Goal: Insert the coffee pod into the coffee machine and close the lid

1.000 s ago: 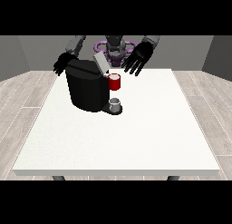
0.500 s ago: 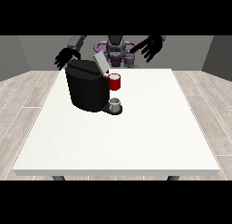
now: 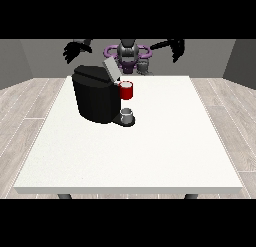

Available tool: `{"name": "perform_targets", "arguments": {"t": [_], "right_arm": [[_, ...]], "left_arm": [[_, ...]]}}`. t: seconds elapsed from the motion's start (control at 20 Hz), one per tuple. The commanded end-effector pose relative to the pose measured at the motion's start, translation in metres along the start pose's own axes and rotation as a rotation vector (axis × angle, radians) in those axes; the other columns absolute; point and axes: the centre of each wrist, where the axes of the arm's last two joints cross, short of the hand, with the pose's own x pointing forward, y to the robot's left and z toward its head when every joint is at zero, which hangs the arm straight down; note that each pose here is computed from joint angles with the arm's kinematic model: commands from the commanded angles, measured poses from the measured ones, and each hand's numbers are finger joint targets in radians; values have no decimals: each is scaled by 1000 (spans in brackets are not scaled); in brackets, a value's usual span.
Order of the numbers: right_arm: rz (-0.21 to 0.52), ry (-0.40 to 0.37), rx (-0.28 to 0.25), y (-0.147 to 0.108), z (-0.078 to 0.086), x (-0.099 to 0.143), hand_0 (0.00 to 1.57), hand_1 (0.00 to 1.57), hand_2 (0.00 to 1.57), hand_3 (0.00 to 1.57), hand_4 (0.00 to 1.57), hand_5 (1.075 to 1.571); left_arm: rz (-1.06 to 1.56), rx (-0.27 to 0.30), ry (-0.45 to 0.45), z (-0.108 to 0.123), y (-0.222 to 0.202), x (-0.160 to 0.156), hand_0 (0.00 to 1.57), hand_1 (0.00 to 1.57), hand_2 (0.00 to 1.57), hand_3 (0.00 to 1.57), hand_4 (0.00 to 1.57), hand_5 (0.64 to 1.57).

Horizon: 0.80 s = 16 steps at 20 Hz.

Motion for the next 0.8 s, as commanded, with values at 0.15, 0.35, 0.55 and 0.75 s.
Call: {"name": "perform_targets", "arguments": {"t": [0.15, 0.35, 0.55, 0.75], "right_arm": [[31, -69, 117, 6, -16, 52, 0, 0, 0, 0, 0, 1571], [5, -121, 177, 8, -20, 64, 0, 0, 0, 0, 0, 1571], [63, -121, 185, 8, -27, 63, 0, 0, 0, 0, 0, 1571], [113, -118, 243, 13, -37, 90, 0, 0, 0, 0, 239, 1571]], "left_arm": [[147, 9, 106, 25, -33, -40, 0, 0, 0, 0, 0, 1571], [196, 24, 50, 38, -20, -45, 0, 0, 0, 0, 0, 1571], [265, -44, 63, 39, -35, -40, 0, 0, 0, 0, 27, 1571], [278, -1, 44, 57, -41, -50, 0, 0, 0, 0, 88, 1571]]}}
